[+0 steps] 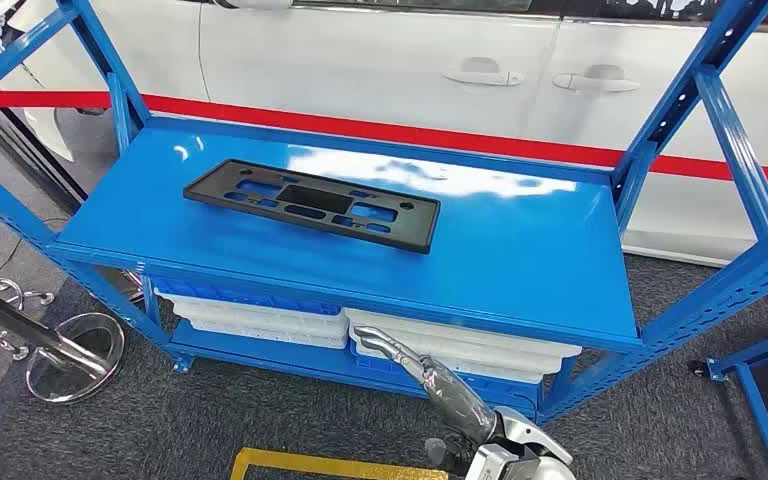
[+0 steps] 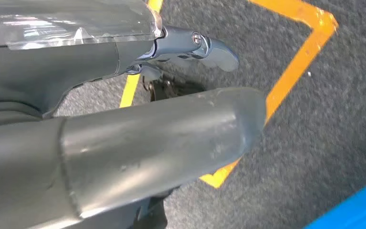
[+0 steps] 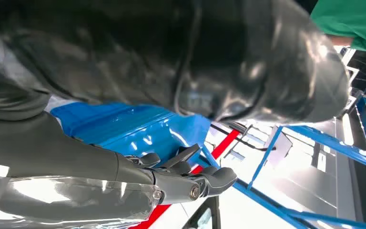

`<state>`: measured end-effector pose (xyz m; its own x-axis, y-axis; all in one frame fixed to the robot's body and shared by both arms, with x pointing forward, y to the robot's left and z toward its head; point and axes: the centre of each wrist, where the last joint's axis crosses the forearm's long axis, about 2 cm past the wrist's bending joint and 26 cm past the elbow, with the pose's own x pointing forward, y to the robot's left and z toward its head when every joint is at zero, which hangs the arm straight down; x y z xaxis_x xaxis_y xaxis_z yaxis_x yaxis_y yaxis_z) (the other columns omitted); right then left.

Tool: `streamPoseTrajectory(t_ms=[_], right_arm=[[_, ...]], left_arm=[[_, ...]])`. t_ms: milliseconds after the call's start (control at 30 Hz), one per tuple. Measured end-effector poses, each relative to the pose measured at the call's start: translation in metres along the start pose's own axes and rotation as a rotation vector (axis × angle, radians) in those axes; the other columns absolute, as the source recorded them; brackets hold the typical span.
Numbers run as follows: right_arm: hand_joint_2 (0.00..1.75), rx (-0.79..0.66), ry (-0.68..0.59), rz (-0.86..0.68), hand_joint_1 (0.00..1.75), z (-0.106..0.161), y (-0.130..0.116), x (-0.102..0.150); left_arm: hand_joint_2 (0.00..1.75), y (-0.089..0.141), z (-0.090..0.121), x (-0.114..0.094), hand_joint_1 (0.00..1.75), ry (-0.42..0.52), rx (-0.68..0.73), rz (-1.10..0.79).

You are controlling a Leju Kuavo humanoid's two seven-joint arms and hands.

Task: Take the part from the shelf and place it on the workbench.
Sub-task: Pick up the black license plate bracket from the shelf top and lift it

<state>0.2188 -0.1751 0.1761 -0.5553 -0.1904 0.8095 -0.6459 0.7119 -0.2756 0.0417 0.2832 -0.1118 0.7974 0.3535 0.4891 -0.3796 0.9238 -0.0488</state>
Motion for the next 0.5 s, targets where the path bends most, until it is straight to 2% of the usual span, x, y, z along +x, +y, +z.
streamPoseTrajectory(t_ms=[500], right_arm=[[0.00, 0.036, -0.007, 0.004, 0.00, -0.0080, 0.0009, 0.0008]], left_arm=[[0.00, -0.0031, 0.0000, 0.0002, 0.00, -0.016, -0.015, 0.011]])
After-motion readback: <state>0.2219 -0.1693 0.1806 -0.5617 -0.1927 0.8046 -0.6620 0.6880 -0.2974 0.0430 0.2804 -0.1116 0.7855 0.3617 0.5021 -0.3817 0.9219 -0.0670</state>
